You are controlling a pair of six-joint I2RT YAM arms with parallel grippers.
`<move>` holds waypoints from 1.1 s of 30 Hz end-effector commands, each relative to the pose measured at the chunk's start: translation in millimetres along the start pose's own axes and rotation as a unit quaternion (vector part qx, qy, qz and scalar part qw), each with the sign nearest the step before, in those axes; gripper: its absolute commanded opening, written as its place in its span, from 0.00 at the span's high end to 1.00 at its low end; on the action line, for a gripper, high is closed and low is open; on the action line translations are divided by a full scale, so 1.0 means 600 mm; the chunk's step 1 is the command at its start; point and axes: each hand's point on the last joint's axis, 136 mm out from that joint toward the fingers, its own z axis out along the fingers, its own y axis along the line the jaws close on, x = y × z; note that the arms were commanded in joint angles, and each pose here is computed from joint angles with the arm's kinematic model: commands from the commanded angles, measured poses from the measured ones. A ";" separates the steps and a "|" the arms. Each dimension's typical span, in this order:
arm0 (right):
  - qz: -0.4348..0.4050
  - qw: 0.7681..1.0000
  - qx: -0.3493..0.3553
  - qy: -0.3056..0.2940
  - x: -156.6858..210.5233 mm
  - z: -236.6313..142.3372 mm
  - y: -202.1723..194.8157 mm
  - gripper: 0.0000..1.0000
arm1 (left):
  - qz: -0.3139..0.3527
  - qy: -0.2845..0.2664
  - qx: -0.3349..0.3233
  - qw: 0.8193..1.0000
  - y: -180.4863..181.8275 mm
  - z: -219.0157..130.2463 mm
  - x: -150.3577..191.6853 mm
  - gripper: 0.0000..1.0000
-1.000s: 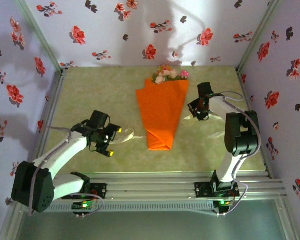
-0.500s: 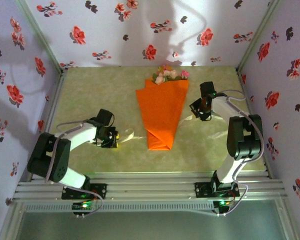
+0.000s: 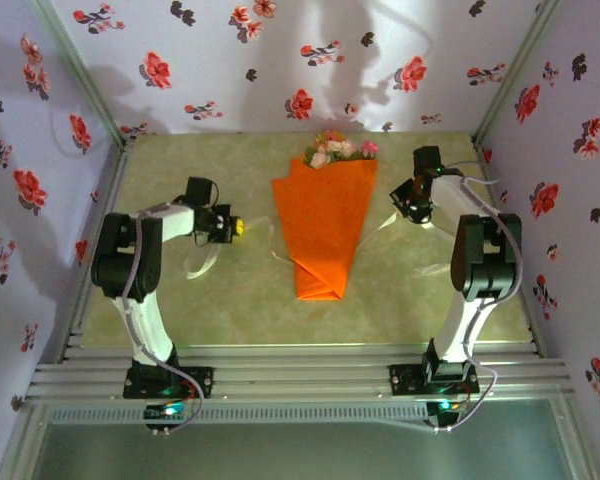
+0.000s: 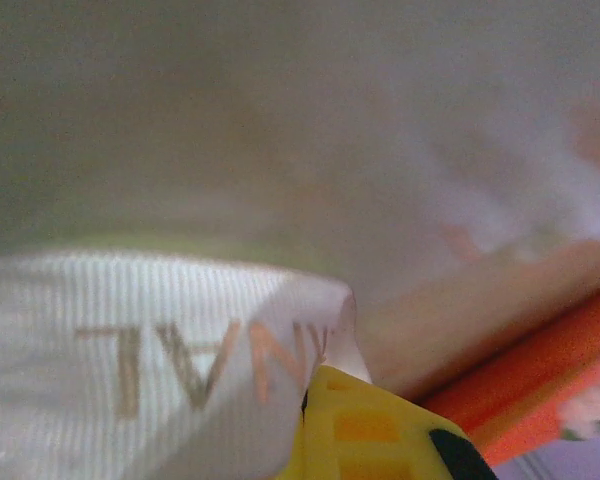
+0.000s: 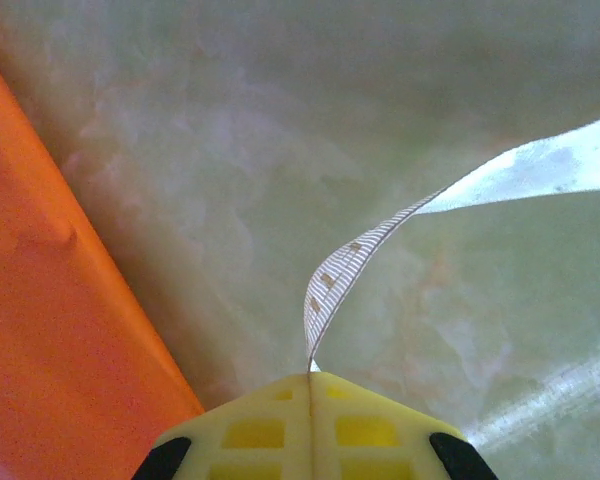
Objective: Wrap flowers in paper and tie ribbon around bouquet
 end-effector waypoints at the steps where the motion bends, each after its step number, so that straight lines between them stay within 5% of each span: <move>1: -0.004 1.000 -0.008 -0.025 -0.039 -0.008 0.018 1.00 | 0.069 -0.021 0.077 0.994 -0.110 -0.025 -0.018 1.00; 10: 0.019 0.997 -0.029 -0.068 -0.115 -0.050 0.055 1.00 | 0.104 -0.049 0.066 0.991 -0.162 -0.071 -0.023 1.00; 21: 0.017 0.999 0.008 -0.034 -0.074 -0.034 -0.010 1.00 | 0.112 -0.027 -0.001 0.993 -0.076 -0.080 -0.008 1.00; 33: 0.057 0.997 -0.036 -0.029 -0.179 -0.008 0.023 1.00 | 0.130 -0.011 -0.016 0.991 -0.071 -0.044 -0.022 1.00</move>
